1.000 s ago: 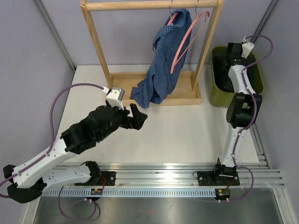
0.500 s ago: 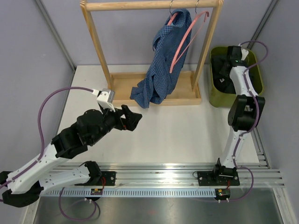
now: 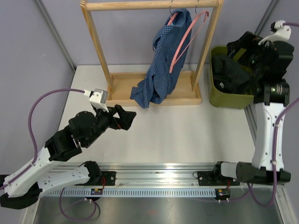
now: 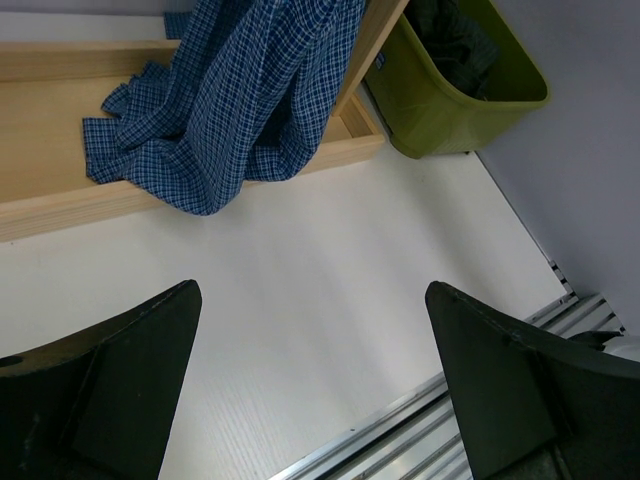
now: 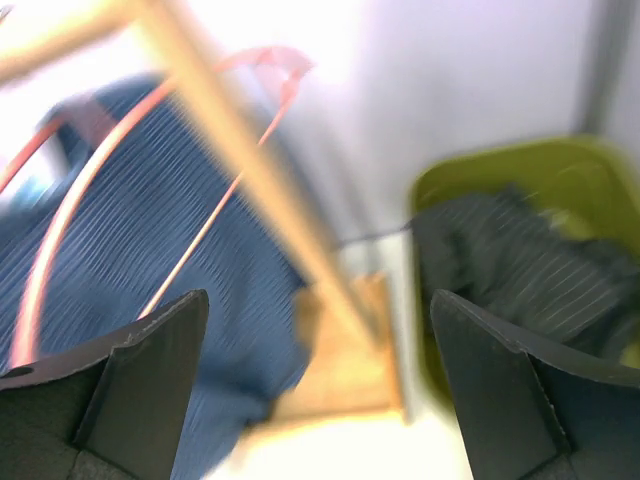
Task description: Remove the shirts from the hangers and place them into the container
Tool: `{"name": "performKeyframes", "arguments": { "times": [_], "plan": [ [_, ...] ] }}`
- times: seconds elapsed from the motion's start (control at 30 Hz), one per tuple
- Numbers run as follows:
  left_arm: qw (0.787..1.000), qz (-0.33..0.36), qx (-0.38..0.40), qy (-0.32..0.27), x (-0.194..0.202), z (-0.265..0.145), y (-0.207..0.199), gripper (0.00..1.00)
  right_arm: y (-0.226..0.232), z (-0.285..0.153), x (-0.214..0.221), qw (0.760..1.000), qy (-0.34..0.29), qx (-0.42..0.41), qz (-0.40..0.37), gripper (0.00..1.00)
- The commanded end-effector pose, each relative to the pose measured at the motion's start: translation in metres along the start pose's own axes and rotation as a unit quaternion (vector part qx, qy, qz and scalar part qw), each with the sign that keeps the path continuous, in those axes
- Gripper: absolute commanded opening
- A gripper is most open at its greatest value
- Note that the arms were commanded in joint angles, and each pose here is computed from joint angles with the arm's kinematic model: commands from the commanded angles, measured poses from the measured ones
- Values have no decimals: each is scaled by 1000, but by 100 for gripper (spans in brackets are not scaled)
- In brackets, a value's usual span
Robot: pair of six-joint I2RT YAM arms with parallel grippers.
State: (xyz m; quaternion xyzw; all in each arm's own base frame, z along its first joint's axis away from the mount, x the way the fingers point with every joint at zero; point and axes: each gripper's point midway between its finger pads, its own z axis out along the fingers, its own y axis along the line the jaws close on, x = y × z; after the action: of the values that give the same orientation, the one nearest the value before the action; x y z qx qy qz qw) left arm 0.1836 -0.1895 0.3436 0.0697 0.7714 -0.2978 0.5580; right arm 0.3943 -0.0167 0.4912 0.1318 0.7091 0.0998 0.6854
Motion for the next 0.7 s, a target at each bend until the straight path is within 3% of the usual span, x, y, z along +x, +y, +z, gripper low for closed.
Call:
{"name": "performKeyframes", "arguments": {
  "times": [0.0,0.13,0.27,0.4,0.5,0.67],
  "plan": [
    [998,-6,-4,-54,-34,-12,1,99,39,-41,55,989,81,-123,26,99],
    [998,-1,-1,-59,-37,-13,0,99,67,-103,75,972,96,-208,44,99],
    [998,4,9,-56,-36,-10,-5,99,83,-136,89,955,126,-262,55,99],
    [999,2,18,-52,-36,-5,-11,99,87,-154,94,950,136,-275,56,99],
    [999,1,20,-50,-40,-4,-15,99,74,-154,102,958,160,-234,50,99],
    [998,1,24,-51,-43,-2,-18,99,88,-153,115,935,207,-284,41,99]
  ]
}}
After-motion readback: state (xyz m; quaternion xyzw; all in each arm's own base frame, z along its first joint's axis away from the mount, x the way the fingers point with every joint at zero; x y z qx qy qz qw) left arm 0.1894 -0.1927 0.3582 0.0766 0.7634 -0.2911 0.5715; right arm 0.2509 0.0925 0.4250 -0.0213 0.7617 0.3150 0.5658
